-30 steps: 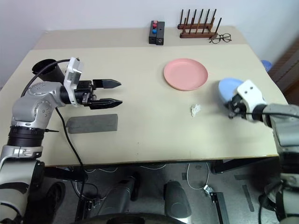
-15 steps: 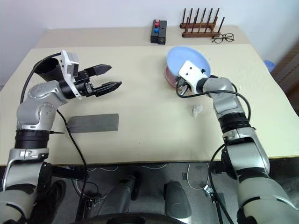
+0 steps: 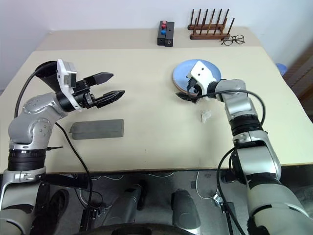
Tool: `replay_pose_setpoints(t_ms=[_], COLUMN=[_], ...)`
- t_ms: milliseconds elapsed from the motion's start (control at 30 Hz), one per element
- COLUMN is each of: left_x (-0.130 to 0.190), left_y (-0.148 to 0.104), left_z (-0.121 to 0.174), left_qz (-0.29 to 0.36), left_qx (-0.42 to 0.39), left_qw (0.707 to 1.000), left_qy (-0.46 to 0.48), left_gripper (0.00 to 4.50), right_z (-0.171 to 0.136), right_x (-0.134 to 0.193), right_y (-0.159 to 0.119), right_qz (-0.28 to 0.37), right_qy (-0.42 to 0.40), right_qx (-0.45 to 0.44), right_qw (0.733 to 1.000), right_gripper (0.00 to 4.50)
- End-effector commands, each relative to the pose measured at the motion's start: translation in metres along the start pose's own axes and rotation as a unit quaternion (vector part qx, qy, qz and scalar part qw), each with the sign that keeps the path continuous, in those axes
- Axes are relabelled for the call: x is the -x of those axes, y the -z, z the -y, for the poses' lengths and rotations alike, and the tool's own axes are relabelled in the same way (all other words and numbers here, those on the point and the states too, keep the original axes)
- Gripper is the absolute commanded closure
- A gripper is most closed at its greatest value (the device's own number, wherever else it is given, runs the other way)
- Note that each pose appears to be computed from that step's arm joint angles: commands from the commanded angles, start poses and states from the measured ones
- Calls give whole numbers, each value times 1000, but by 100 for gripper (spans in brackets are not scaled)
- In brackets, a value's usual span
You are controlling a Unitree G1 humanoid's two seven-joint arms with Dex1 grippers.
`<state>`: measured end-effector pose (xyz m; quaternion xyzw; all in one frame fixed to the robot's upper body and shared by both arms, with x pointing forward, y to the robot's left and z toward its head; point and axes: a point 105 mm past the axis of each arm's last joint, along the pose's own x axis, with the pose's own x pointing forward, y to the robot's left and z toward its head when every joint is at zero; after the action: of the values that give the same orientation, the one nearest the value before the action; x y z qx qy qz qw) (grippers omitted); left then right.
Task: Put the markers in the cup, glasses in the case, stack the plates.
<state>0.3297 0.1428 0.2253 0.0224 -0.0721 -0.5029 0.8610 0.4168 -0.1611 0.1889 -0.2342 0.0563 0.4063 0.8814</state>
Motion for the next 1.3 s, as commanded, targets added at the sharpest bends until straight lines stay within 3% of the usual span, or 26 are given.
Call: replay_pose_setpoints(t_ms=[33, 167, 367, 467, 533, 700, 733, 800, 867, 967, 1067, 1167, 1300], left_x=[3, -3, -14, -16, -15, -10, -9, -8, -8, -9, -12, -12, -9], left_y=[-8, -2, -4, -5, -4, -5, -5, -5, -6, -6, -4, -6, -5], left_z=[12, 16, 18, 15, 15, 13, 12, 11, 9, 4, -8, -4, 0], left_qz=[12, 7, 18, 18, 15, 10, 9, 10, 16, 20, 23, 43, 47], left_qx=[12, 16, 19, 15, 13, 13, 12, 9, 10, 9, -20, -14, -8], left_qw=[999, 999, 997, 997, 997, 998, 998, 999, 999, 1000, 999, 999, 998], left_qy=[32, 48, 69, 67, 68, 58, 53, 47, 38, 17, -30, -28, -30], left_gripper=[0, 0, 0, 0, 0, 0, 0, 0, 0, 0, 0, 0, 0], right_z=[5, -1, -23, -30, -32, -17, -14, -9, 0, 17, 49, 54, 49], right_x=[42, 70, 77, 76, 81, 73, 74, 76, 70, 61, 36, 13, -8], right_y=[-10, 19, 58, 80, 98, 70, 64, 48, 6, -25, -13, -2, 9], right_qz=[16, -59, -128, -154, -196, -130, -126, -103, -19, 49, 27, 36, 28], right_qy=[-11, -1, -3, -1, 0, 14, 12, 7, 7, 38, 151, 184, 191], right_qx=[-59, -86, -107, -118, -96, -101, -90, -87, -85, -61, -13, -36, -53], right_qw=[998, 995, 986, 981, 976, 986, 988, 991, 996, 996, 988, 982, 980], right_gripper=[5, 5, 5, 86, 174, 431, 442, 442, 442, 442, 442, 442, 302])
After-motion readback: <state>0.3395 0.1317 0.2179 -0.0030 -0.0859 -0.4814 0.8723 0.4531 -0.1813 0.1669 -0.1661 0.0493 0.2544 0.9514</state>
